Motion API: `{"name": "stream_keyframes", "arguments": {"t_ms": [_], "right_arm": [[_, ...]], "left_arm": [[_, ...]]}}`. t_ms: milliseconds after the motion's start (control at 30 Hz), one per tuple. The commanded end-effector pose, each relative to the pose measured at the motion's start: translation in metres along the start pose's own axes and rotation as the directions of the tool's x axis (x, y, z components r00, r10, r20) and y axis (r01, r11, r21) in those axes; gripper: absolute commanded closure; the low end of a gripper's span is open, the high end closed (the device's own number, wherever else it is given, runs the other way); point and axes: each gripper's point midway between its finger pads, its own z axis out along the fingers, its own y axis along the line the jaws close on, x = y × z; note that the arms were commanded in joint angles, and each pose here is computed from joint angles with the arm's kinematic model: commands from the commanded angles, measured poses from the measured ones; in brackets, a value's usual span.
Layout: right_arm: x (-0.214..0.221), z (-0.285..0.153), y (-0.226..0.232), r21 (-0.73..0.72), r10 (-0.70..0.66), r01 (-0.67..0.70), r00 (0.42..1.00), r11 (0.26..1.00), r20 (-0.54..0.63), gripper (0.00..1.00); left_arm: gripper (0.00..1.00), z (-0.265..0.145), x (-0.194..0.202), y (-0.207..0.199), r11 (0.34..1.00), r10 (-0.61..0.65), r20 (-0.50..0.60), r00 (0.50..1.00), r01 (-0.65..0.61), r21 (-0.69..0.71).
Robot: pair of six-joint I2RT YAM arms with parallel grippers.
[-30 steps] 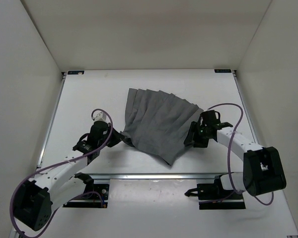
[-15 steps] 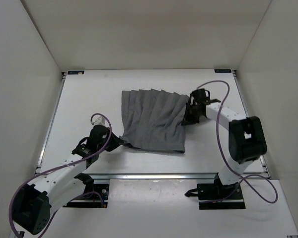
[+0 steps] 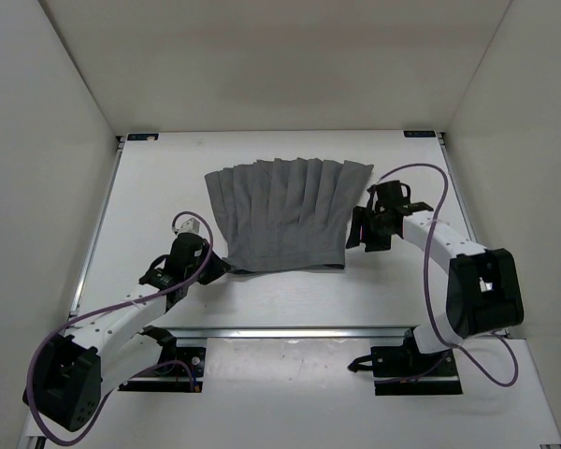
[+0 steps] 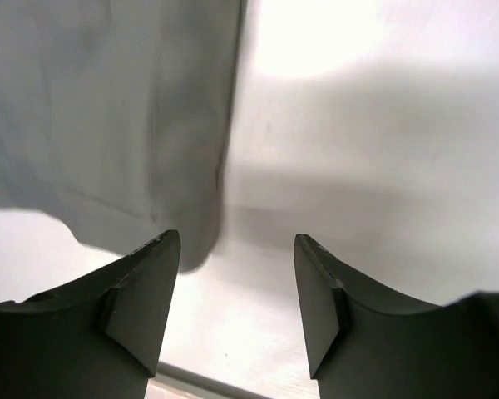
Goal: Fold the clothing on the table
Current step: Fold the skirt
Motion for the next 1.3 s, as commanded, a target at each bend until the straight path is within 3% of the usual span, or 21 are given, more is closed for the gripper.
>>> {"name": "stream_keyframes", "arguments": {"t_ms": [0,267,567,633,700,867,1133,1267], "right_arm": [[0.015,0.003,0.006,-0.064,0.009,-0.008,1.000,0.998,0.010,0.46],[0.032,0.020,0.027,-0.214,0.089,-0.092,0.996,0.973,-0.024,0.46],[0.030,0.012,0.042,-0.414,0.230,-0.215,0.973,0.885,-0.015,0.44],[0.029,0.010,0.045,-0.430,0.257,-0.240,0.966,0.870,-0.019,0.30],[0.030,0.008,0.047,-0.436,0.255,-0.236,0.967,0.868,-0.015,0.28],[0.032,0.005,0.050,-0.480,0.314,-0.283,0.949,0.830,-0.016,0.30],[0.029,0.002,0.051,-0.452,0.323,-0.278,0.946,0.848,0.025,0.32],[0.031,0.012,0.042,-0.389,0.311,-0.296,0.950,0.872,-0.026,0.32]], "left_arm": [[1.00,0.001,0.000,-0.002,1.000,0.003,0.001,1.000,-0.003,0.023],[1.00,0.000,0.001,-0.004,0.999,0.000,0.005,1.000,0.000,0.040],[1.00,-0.003,-0.001,-0.003,0.999,-0.001,0.009,1.000,0.001,0.042],[1.00,-0.002,0.000,0.000,0.999,-0.005,0.006,1.000,0.005,0.037],[1.00,-0.003,-0.001,-0.001,0.999,-0.003,0.010,1.000,0.003,0.040],[1.00,-0.003,-0.003,-0.003,0.999,-0.007,0.014,1.000,0.007,0.040],[1.00,-0.001,0.000,-0.001,0.999,0.002,0.005,1.000,-0.002,0.036],[1.00,-0.001,-0.002,-0.004,0.999,0.000,0.010,1.000,0.000,0.040]]}}
